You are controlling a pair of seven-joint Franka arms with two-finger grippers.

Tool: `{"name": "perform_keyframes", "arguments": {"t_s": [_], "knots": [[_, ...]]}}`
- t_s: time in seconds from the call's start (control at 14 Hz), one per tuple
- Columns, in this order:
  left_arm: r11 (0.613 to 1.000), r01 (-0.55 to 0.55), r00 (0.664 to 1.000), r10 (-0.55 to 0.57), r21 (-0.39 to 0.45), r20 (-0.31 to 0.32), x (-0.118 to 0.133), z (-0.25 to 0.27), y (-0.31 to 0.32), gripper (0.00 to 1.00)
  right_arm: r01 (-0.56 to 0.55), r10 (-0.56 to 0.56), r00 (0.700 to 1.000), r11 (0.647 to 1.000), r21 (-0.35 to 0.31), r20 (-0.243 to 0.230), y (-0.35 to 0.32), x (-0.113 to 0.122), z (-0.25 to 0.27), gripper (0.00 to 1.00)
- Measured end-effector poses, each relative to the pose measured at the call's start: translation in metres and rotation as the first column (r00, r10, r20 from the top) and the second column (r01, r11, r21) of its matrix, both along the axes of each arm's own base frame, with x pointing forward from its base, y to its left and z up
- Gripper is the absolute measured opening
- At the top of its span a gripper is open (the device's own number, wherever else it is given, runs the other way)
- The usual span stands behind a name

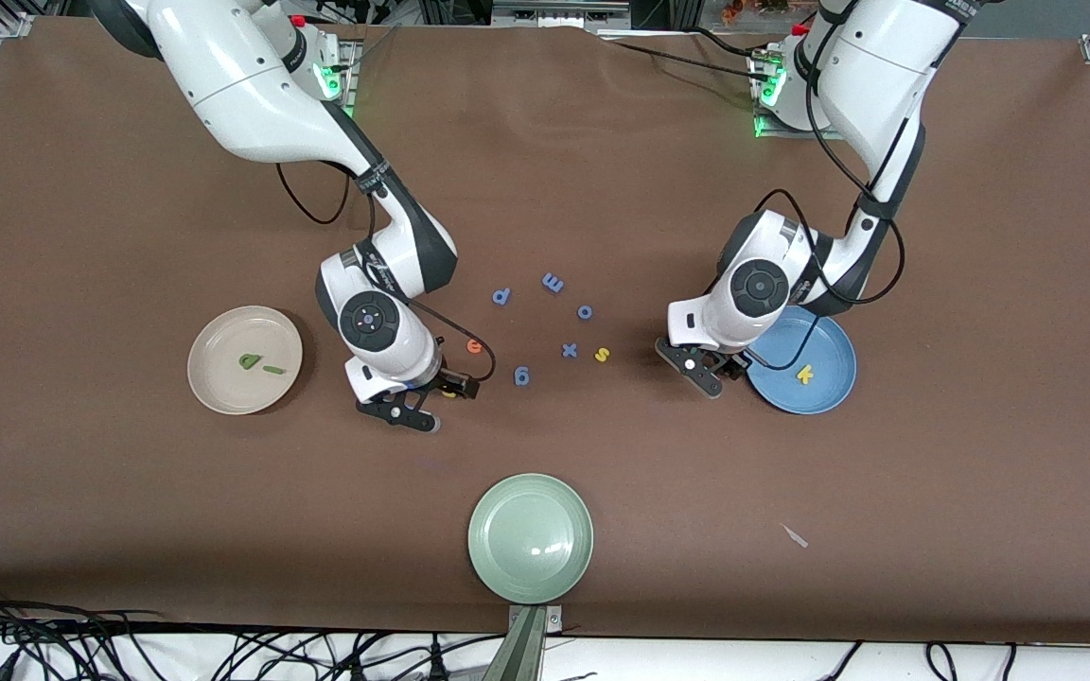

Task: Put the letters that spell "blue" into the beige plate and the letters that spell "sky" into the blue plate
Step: 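Grasp the yellow u with the right gripper while the left gripper grasps the y, then release the y with the left gripper while the right gripper releases the u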

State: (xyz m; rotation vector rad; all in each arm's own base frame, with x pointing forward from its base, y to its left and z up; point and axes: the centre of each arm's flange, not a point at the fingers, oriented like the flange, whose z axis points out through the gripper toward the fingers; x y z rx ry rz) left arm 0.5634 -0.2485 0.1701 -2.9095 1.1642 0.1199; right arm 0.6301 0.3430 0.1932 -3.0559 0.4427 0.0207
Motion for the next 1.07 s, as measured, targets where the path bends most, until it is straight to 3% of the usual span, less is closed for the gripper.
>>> {"name": "perform_keyframes", "arguments": {"t_s": [0.14,0.21,0.29,0.36,0.64,0.86,1.07], "knots": [[1.0,0.009,1.0,-0.009,0.003,0.01,0.001,0.0,0.0,0.57,-0.001,0.001,1.0,1.0,0.004,-0.004,0.003,-0.002,-0.006,0.95],[1.0,0.01,1.0,-0.01,0.001,0.014,0.002,0.002,0.0,0.44,0.001,-0.001,1.0,1.0,0.004,-0.006,0.004,-0.003,-0.009,0.85],[1.0,0.011,1.0,-0.011,0.0,0.016,0.003,0.003,-0.001,0.35,0.0,0.0,1.0,1.0,0.006,-0.007,0.005,-0.004,-0.013,0.85],[1.0,0.012,1.0,-0.012,0.0,0.017,0.003,0.003,-0.001,0.25,0.0,0.0,1.0,1.0,0.007,-0.008,0.006,-0.005,-0.016,0.78],[1.0,0.011,1.0,-0.01,-0.005,0.029,0.007,0.009,-0.001,0.25,-0.001,0.001,1.0,1.0,0.011,-0.003,0.008,-0.003,-0.015,0.3],[1.0,-0.023,0.999,0.022,0.005,0.042,0.022,0.047,0.017,0.25,-0.002,0.002,1.0,1.0,0.015,0.001,0.01,-0.003,-0.013,0.26],[1.0,-0.012,1.0,0.011,0.027,0.02,0.046,0.089,0.09,0.25,-0.02,0.02,1.0,1.0,0.004,-0.003,-0.002,0.008,-0.002,0.26]]}}
